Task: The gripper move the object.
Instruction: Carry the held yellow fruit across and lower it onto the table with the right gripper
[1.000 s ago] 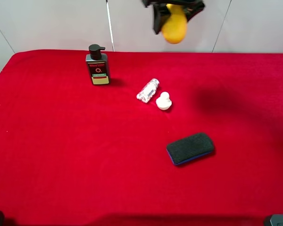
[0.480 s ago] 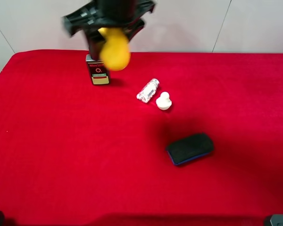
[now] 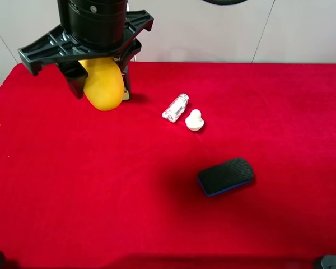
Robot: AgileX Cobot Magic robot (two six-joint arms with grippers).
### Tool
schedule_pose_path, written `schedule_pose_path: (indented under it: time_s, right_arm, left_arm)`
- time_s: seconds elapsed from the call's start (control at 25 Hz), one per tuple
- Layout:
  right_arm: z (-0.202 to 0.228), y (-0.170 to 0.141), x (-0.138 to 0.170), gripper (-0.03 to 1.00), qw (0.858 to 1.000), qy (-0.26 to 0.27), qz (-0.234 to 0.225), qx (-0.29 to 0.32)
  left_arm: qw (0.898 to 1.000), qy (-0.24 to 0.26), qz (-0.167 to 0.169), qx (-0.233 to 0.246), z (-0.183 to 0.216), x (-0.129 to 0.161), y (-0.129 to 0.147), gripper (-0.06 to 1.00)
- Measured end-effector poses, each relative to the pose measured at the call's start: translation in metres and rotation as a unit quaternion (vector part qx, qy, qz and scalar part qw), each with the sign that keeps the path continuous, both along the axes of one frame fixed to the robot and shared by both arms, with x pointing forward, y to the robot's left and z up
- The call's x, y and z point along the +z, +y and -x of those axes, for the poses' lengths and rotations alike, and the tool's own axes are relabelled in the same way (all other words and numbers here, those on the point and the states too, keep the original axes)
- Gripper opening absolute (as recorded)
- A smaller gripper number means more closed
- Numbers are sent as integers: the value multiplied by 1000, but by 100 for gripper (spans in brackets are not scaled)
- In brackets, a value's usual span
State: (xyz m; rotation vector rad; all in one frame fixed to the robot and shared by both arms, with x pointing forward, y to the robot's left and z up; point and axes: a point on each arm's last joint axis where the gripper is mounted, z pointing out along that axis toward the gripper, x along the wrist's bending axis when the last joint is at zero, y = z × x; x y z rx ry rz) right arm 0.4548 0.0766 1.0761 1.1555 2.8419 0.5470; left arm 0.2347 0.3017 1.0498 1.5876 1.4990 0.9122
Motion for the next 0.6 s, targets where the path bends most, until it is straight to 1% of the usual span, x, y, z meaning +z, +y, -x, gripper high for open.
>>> schedule_pose_path:
  time_s: [0.08,0.32,0.6]
  right_arm:
    - [2,-4,-8,45,1000,8,13,-4]
    - [12,-21,-40,45,996,42,72,-12]
    - [17,-35,-57,45,992,49,111,-25]
  left_arm:
    - [1000,0,0,0,0,0,0,99]
    - [1000,0,0,0,0,0,0,99]
    - [1000,0,0,0,0,0,0,99]
